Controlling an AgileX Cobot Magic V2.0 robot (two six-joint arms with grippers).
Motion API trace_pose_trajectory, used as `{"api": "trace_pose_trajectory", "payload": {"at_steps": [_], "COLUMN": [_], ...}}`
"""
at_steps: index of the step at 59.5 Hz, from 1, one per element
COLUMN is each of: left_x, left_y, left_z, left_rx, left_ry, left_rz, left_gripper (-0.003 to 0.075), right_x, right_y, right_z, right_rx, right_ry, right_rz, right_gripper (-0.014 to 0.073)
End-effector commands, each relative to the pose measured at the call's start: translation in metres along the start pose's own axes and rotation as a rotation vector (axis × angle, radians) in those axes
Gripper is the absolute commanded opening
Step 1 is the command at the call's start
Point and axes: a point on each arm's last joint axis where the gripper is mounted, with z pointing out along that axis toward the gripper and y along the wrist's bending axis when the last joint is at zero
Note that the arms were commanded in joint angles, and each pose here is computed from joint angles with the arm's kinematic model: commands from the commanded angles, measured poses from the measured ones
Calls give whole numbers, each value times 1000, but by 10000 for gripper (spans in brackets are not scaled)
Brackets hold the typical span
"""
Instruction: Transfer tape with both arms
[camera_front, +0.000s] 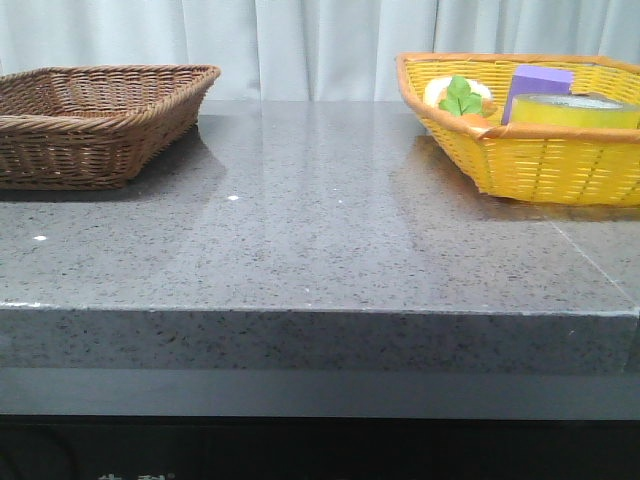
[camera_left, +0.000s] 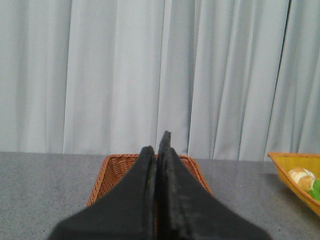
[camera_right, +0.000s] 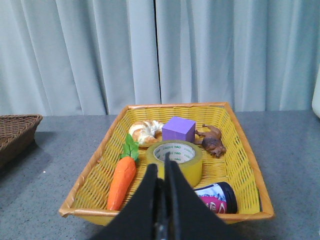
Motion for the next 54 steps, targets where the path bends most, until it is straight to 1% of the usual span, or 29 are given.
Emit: {"api": "trace_pose_trajectory", "payload": {"at_steps": [1, 6, 11, 19, 24, 34, 43, 46, 49, 50, 53, 54], "left_x": [-28, -40, -43, -34, -29, -14, -2, 1, 4, 4, 6, 6], "left_y": [-1, -1, -2, -1, 0, 2, 7, 8, 8, 8, 8, 8], "left_z": [12, 24, 39, 59, 72, 95, 113, 117, 121, 122, 125, 126], "left_rx": [-2, 2, 9, 7, 2, -3, -30, -33, -33, -33, -33, -33], "left_ry": [48, 133, 190, 261, 280, 378, 458, 475, 489, 490, 497, 497], "left_rz": [5, 5, -9, -15, -17, -16, 65, 76, 76, 76, 76, 76], "left_gripper": [-20, -20, -20, -20, -20, -20, -19, -10, 34, 54, 152, 196], "right_x": [-30, -39, -43, -36, -29, -18, -10, -8, -7, -7, -5, -5], "right_y": [4, 5, 6, 4, 2, -1, -5, -5, -5, -5, -6, -6], "right_z": [8, 21, 36, 59, 72, 93, 106, 109, 110, 111, 113, 114], "right_rx": [-4, 0, 6, 17, 23, 41, 63, 65, 66, 66, 67, 67], "right_ry": [1, 104, 200, 283, 335, 424, 484, 497, 504, 506, 514, 515], "right_rz": [-1, 0, 0, 5, 7, -8, -51, -53, -53, -52, -52, -52], "right_gripper": [-65, -65, -65, -65, -65, -65, -61, -22, 49, 75, 198, 250]}}
